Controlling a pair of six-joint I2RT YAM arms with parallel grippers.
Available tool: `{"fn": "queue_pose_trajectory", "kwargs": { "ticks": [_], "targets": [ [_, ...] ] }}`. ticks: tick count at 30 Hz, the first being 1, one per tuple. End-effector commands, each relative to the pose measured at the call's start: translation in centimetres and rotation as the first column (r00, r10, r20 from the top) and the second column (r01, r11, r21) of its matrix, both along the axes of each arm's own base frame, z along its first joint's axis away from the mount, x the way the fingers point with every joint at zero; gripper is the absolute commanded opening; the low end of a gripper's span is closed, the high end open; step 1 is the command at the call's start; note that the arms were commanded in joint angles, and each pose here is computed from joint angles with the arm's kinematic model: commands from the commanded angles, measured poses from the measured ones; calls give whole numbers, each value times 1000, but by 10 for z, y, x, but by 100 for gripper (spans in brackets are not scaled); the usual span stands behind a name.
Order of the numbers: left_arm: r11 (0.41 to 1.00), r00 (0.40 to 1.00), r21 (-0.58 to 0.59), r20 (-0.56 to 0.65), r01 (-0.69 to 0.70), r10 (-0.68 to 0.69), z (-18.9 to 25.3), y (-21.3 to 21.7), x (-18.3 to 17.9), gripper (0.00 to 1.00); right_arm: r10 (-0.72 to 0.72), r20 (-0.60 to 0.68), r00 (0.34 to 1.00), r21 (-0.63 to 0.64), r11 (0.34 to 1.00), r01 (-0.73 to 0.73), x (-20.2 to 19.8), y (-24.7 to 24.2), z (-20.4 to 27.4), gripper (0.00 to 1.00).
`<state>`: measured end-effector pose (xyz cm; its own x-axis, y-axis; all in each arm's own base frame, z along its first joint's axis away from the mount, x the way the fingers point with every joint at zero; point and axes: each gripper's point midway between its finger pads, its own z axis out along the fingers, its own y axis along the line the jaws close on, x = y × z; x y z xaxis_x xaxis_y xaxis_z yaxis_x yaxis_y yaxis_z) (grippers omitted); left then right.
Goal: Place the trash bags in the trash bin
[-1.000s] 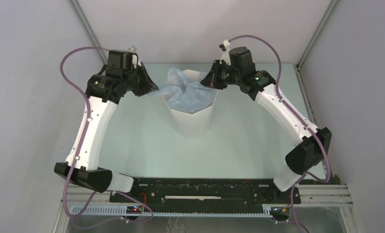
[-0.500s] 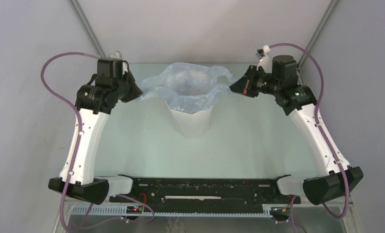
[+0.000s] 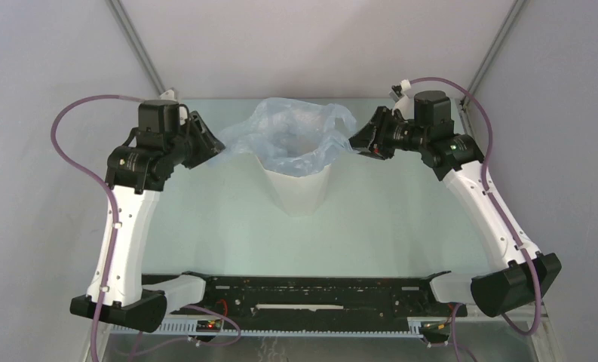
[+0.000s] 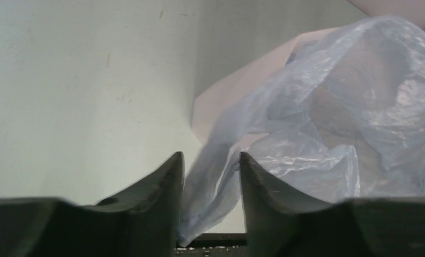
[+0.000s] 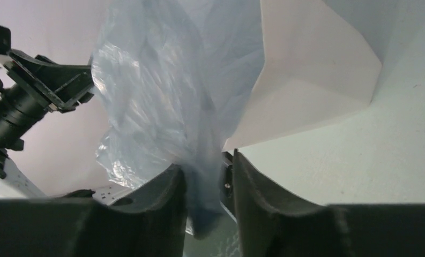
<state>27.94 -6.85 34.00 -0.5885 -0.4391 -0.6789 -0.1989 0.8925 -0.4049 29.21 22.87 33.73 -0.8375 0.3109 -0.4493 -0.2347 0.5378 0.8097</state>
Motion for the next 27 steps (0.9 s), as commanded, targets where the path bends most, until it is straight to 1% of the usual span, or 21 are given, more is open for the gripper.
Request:
{"fn": "queue_pose_trajectory", "kwargs": {
  "ticks": [1,3,4,5,6,9,12,14,16,18,19,21,22,24,26,27],
  "targets": [
    [985,998,-164,41,49,-43,21,-23,-9,57,-38,41,998,61,997,35,-16,-3,35,52],
    [983,999,-182,42,34,-27,28,-21,-16,73,-101,14,995,111,989,99,-15,-13,46,60],
    [983,999,-183,36,16,-9,32,-18,-21,80,-110,-2,994,134,985,110,-18,-16,50,72],
    [983,1000,-183,25,-6,11,36,-15,-25,86,-119,-28,992,144,982,122,-20,-18,52,85],
    [982,999,-189,15,-29,32,40,-11,-29,89,-136,-51,989,145,979,142,-23,-20,53,92],
    [968,995,-229,-23,-100,97,51,-5,-44,92,-201,-109,973,136,967,215,-30,-26,55,99],
    [933,992,-339,-44,-124,116,60,-15,-58,95,-319,-146,936,144,930,339,-33,-34,60,100],
    [884,992,-450,-73,-127,106,61,-29,-67,95,-366,-131,921,155,910,384,-36,-35,68,100],
    [820,992,-559,-88,-122,88,61,-43,-72,96,-382,-103,918,158,905,394,-40,-29,74,100],
    [736,991,-665,-113,-127,68,57,-57,-77,100,-394,-86,915,163,901,403,-43,-18,79,100],
    [693,989,-707,-131,-145,73,59,-62,-81,100,-406,-95,909,162,895,416,-43,-13,81,100],
    [612,977,-763,-190,-209,97,62,-68,-88,94,-414,-145,899,164,886,434,-46,-1,83,99],
    [568,970,-787,-217,-243,114,64,-70,-89,92,-419,-157,895,176,879,442,-47,3,87,97],
    [525,963,-807,-225,-271,151,65,-71,-82,90,-477,-158,865,210,839,501,-41,3,93,95],
    [483,957,-826,-250,-292,150,60,-79,-71,91,-507,-151,848,245,812,529,-37,6,96,95],
    [462,959,-841,-242,-283,146,60,-83,-62,91,-523,-163,836,247,799,548,-34,8,93,95]
  ]
}}
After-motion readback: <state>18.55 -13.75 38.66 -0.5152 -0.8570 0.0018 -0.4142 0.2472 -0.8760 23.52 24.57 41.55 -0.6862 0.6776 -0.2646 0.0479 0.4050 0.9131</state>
